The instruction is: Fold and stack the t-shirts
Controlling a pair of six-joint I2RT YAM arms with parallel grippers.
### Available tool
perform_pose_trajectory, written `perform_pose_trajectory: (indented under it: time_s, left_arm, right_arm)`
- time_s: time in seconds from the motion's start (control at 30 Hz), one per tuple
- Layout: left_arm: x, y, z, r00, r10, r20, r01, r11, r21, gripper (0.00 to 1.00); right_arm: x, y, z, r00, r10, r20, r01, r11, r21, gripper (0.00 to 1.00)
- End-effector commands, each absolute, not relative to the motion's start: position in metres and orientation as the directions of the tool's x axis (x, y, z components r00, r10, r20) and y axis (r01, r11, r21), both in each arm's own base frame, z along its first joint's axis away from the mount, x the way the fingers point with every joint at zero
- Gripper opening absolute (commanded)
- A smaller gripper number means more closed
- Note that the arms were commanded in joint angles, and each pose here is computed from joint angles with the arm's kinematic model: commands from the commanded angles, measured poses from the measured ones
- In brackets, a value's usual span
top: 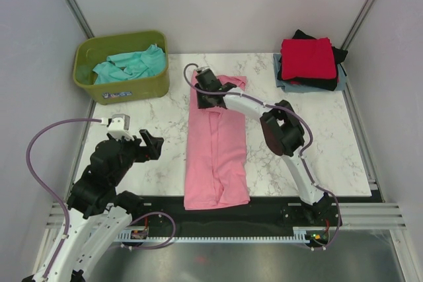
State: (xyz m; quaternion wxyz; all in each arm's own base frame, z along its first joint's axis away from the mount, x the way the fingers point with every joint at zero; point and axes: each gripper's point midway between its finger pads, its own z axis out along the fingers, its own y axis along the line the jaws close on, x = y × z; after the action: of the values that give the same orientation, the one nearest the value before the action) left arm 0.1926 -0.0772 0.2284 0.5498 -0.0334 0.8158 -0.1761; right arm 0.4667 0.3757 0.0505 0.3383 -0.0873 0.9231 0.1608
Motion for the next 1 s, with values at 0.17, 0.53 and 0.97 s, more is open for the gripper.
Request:
perform_pose_trajectory:
  time_s: [0.17, 0.53, 0.97]
  left_arm:
    - [0.194, -0.075, 0.231, -0.381, -0.275, -0.883, 0.117, 0.933, -0.341, 0.91]
    - [0.193, -0.074, 0.230, -0.382, -0.275, -0.882, 0.115, 0.933, -0.341, 0.91]
    - [0.195, -0.073, 0.229, -0.385, -0.272, -0.882, 0.103, 0.937, -0.333, 0.91]
  right_arm:
    - [0.429, 0.417, 0.108, -0.691, -0.102, -0.715, -0.395, 0.882, 0.255, 0.88]
    - [0.498, 0.335, 0.130, -0.672, 0.044, -0.739, -0.241, 0.931, 0.275, 0.89]
    - [0.561, 0.314, 0.041, -0.702, 0.082, -0.708, -0.105, 0.970, 0.217, 0.87]
